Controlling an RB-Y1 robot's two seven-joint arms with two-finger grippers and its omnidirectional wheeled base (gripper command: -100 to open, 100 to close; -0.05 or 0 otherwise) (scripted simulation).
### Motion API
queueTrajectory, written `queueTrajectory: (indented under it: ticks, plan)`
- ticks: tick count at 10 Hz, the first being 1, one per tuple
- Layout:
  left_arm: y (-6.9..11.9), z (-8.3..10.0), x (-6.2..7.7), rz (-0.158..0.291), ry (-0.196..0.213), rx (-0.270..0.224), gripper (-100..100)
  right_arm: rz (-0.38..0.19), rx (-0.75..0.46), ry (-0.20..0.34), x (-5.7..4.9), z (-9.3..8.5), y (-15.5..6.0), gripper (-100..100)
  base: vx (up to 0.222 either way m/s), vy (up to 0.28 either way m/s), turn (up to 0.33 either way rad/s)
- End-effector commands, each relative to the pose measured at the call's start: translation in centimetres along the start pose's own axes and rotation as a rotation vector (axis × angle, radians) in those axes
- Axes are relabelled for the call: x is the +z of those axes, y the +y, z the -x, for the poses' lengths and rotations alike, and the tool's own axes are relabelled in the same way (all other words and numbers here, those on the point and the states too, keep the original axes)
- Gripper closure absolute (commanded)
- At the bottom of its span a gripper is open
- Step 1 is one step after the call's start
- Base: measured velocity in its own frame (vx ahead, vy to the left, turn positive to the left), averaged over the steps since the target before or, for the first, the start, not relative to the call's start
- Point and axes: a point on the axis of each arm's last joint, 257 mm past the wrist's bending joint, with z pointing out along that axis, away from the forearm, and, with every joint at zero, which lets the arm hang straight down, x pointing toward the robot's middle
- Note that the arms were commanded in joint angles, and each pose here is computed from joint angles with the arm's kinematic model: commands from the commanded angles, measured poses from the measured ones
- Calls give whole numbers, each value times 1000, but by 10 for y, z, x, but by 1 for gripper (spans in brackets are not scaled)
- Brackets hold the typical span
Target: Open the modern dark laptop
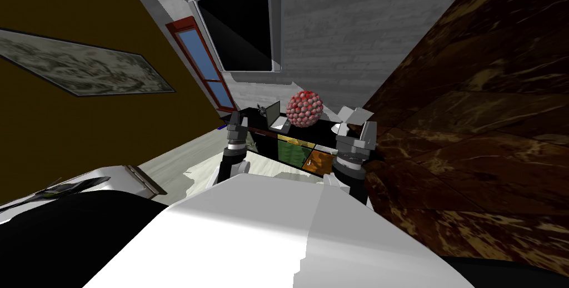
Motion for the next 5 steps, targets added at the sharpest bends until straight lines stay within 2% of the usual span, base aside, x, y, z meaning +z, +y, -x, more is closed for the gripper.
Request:
queueTrajectory:
  ticks: [1, 5]
  plan:
    - [0, 0, 0, 0, 0, 0, 0, 0, 0, 0, 0, 0, 0, 0, 0, 0, 0]
    - [0, 0, 0, 0, 0, 0, 0, 0, 0, 0, 0, 0, 0, 0, 0, 0, 0]
